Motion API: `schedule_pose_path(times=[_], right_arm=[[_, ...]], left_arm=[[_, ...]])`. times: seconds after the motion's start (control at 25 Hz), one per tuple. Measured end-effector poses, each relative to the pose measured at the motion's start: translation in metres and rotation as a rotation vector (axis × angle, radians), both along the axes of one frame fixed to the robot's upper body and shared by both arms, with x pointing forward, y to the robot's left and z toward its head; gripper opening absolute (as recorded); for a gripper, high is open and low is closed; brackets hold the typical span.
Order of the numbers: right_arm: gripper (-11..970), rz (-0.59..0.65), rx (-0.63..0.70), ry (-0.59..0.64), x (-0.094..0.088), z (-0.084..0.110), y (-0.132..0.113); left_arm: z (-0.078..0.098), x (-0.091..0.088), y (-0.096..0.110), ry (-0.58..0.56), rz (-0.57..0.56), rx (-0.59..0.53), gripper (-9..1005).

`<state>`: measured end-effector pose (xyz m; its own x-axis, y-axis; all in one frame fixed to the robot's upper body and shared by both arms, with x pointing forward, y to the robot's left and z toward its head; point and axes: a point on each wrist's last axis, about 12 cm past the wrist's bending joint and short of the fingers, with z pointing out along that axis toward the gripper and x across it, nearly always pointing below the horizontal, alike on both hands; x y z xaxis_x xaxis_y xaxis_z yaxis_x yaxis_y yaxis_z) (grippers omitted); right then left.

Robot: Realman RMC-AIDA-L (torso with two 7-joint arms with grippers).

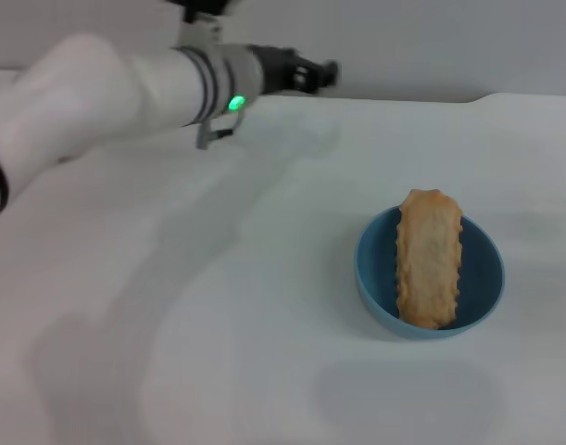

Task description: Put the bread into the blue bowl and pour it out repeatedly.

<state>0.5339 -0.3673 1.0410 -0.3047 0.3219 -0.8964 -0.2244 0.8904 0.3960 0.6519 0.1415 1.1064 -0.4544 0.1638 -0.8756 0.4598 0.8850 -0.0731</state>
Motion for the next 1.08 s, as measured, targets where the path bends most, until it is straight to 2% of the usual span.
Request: schedule_pose_path(times=[0.04,0.16,0.28,0.32,0.36,0.48,0.56,0.8,1.08], right_arm=[[580,-0.016,-0.033,-0.028,0.000,-0.002,0.000],[579,-0.079,-0.171,-0.126,-0.004,-0.008,0.003],[579,-0.166,-0.272,-0.198,-0.008,-0.013,0.004],[579,-0.195,-0.285,-0.209,-0.010,-0.015,0.005],[580,-0.230,-0.292,-0.220,-0.012,-0.016,0.004],[580,-0.312,-0.269,-0.225,-0.016,-0.019,0.003],[579,-0.364,-0.236,-0.217,-0.020,-0.022,0.001],[580,-0.381,-0.228,-0.211,-0.022,-0.023,-0.001],[580,-0.409,-0.201,-0.198,-0.021,-0.025,0.001]], left_arm=[[0.000,0.000,0.000,0.000,0.000,0.000,602],[-0.010,-0.006,0.013,-0.093,0.090,0.016,602],[-0.022,-0.020,0.013,-0.195,0.130,0.035,601],[-0.028,-0.033,0.010,-0.275,0.142,0.024,601],[-0.028,-0.033,0.010,-0.275,0.142,0.024,601],[-0.035,-0.048,0.009,-0.364,0.156,-0.020,609],[-0.039,-0.052,0.010,-0.369,0.160,-0.035,618],[-0.047,-0.056,0.014,-0.337,0.173,-0.059,708],[-0.050,-0.058,0.018,-0.332,0.181,-0.055,706]])
